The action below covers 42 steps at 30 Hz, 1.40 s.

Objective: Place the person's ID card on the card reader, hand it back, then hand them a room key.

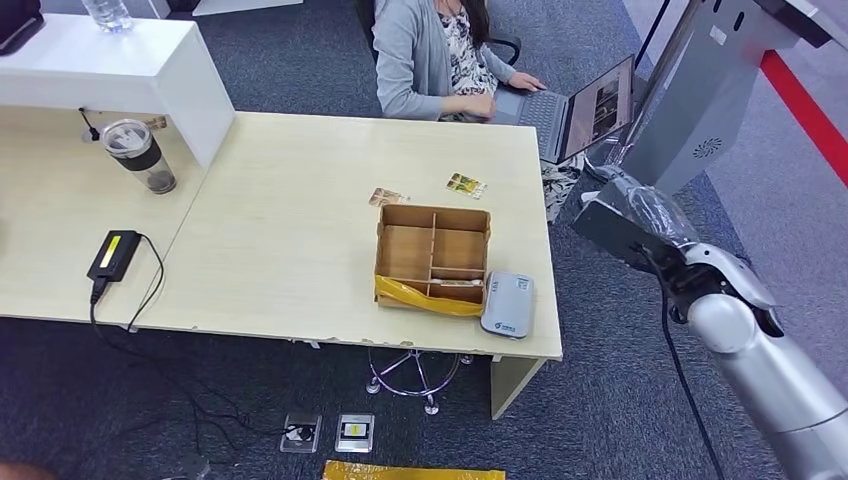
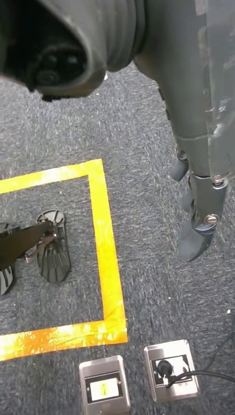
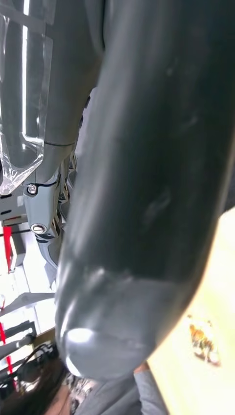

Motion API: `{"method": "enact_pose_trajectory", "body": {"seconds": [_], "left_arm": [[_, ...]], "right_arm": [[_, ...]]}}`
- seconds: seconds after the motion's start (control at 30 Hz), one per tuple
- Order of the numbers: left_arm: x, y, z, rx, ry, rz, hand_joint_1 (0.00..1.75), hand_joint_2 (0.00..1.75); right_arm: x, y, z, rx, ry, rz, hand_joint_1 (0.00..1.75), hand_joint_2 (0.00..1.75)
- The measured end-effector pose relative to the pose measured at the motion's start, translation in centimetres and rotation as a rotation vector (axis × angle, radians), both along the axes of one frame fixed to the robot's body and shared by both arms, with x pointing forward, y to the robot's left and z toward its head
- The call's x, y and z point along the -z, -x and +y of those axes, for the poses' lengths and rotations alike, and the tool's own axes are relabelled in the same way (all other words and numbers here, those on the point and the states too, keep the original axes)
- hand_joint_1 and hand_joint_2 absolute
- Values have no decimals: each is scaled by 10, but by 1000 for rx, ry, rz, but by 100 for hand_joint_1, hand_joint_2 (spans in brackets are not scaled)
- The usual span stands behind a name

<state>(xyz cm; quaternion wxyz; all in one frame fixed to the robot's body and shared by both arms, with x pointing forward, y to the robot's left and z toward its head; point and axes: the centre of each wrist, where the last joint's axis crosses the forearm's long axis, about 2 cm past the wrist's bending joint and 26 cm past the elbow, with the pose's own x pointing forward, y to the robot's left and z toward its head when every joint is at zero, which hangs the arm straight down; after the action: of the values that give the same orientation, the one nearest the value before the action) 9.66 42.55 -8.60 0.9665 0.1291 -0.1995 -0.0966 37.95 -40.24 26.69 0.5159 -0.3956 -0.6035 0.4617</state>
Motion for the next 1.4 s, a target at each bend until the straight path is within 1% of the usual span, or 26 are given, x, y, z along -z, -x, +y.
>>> {"method": "enact_pose_trajectory", "body": {"seconds": [0.13,0.3,0.4,0.57,0.63,0.8,1.03,1.23,1.37,1.4], "left_arm": [[-1,1,3,-18,-1,-3,0,0],[-1,0,4,-41,4,-9,0,0],[-1,0,4,-52,6,-12,0,0],[-1,-1,2,-66,9,-16,0,0],[-1,-2,1,-73,12,-20,0,0],[0,-3,-2,-80,22,-18,0,0],[0,-4,-4,-81,27,-8,0,0],[1,-5,-7,-75,33,2,0,0],[1,-5,-10,-70,36,6,0,0],[1,-5,-11,-70,36,6,0,0]], "right_arm": [[-18,28,-7,28,52,8,0,0],[-44,60,4,52,109,-39,0,0],[-54,79,15,38,139,-121,0,0],[-63,104,25,10,283,-332,0,0],[-63,108,28,0,295,-358,0,0],[-59,110,32,11,288,-334,0,0],[-53,109,40,75,260,-300,0,0],[-45,104,53,132,186,-270,0,0],[-36,99,63,147,179,-253,0,175],[-34,98,65,150,178,-250,0,175]]}}
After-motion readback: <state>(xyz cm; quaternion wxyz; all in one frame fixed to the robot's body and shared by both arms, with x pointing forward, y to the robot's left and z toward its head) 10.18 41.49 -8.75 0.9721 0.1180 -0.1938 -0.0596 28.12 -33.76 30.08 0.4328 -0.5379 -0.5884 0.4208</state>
